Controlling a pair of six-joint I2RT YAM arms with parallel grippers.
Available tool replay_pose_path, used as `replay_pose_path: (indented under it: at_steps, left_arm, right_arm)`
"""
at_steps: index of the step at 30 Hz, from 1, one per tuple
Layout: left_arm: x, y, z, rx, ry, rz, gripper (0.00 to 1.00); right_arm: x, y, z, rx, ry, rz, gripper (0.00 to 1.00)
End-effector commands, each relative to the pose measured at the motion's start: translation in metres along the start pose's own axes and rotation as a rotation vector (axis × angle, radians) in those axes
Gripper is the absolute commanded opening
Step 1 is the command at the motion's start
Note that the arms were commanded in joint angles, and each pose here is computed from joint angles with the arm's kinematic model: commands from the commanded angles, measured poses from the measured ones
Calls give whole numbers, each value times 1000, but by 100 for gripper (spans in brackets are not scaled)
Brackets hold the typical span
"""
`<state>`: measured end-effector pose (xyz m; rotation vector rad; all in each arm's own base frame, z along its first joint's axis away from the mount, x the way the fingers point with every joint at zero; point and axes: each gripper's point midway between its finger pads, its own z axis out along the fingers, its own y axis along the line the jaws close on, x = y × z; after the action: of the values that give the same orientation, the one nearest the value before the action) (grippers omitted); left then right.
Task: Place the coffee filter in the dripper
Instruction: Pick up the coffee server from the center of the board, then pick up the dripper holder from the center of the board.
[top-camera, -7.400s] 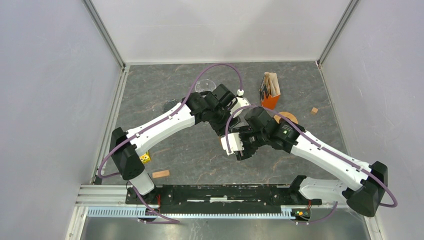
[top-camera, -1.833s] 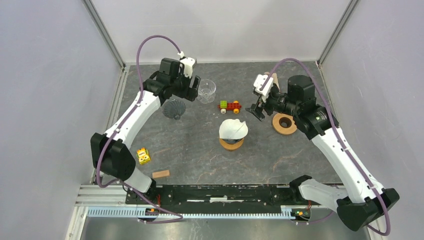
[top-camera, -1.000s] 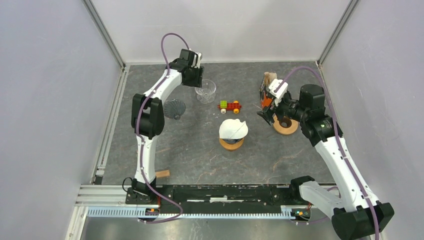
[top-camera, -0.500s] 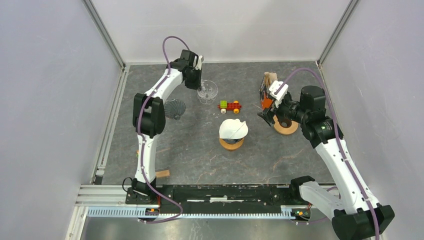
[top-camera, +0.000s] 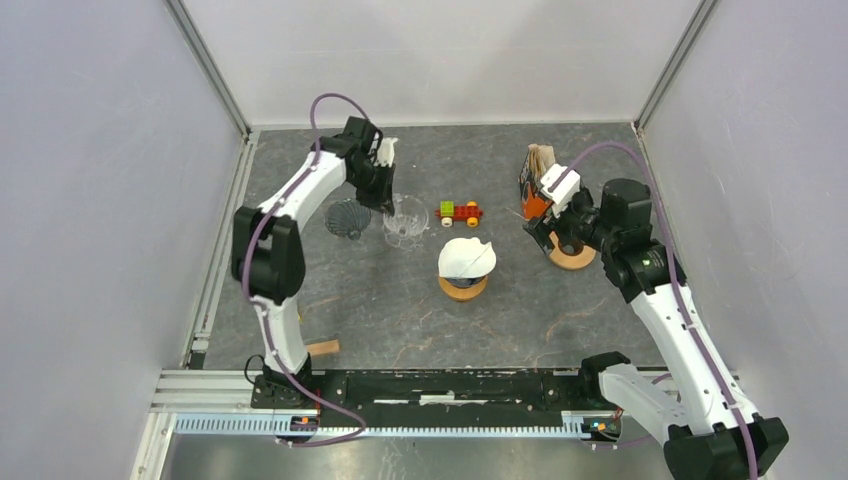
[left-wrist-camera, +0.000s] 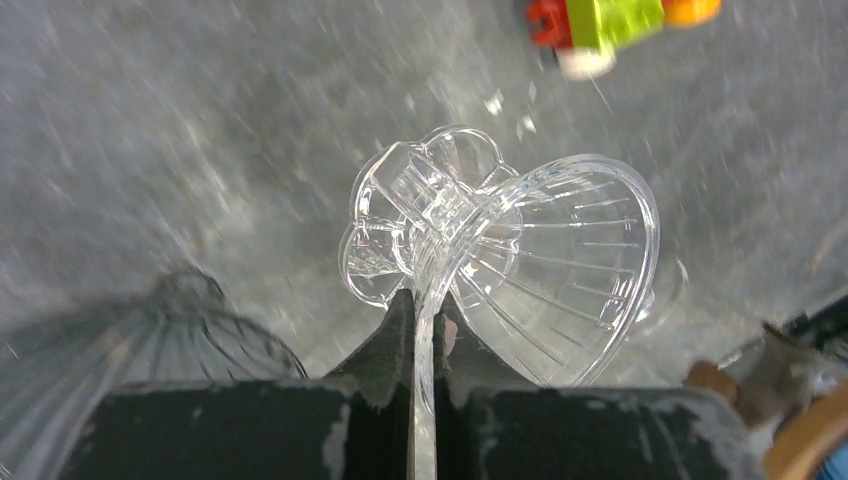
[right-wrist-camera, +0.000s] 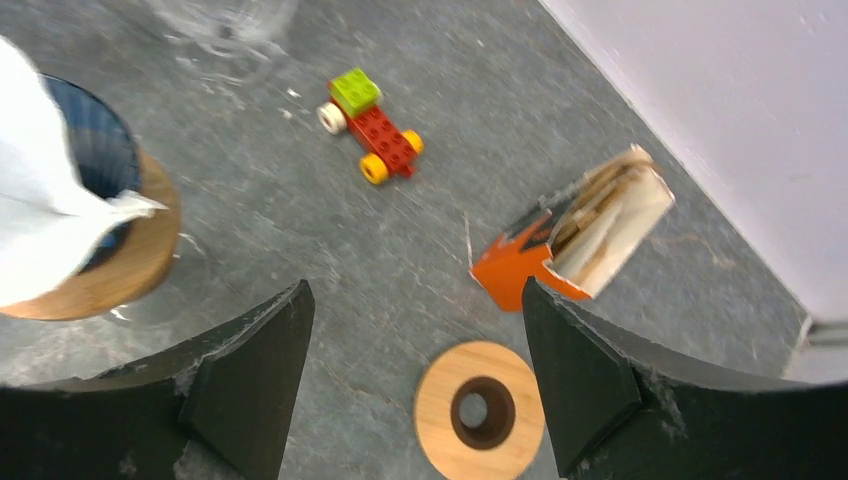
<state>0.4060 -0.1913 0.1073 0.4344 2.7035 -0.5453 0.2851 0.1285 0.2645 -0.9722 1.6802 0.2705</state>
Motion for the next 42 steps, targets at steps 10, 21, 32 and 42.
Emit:
replay_pose_path:
  at_steps: [10, 21, 32, 42]
  left_arm:
    - [91, -33, -43, 168, -48, 143, 2]
    - [104, -25, -33, 149, -87, 171, 3]
    - [93, 6, -25, 83, -138, 110, 2]
    - [76, 16, -19, 74, -183, 63, 7]
  right_arm:
    - [120, -85, -5, 333, 400, 126, 84]
    - [207, -119, 1, 302, 674, 153, 83]
    - [255, -120, 18, 196, 765, 244, 83]
    - [271, -109, 30, 120, 772, 301, 81]
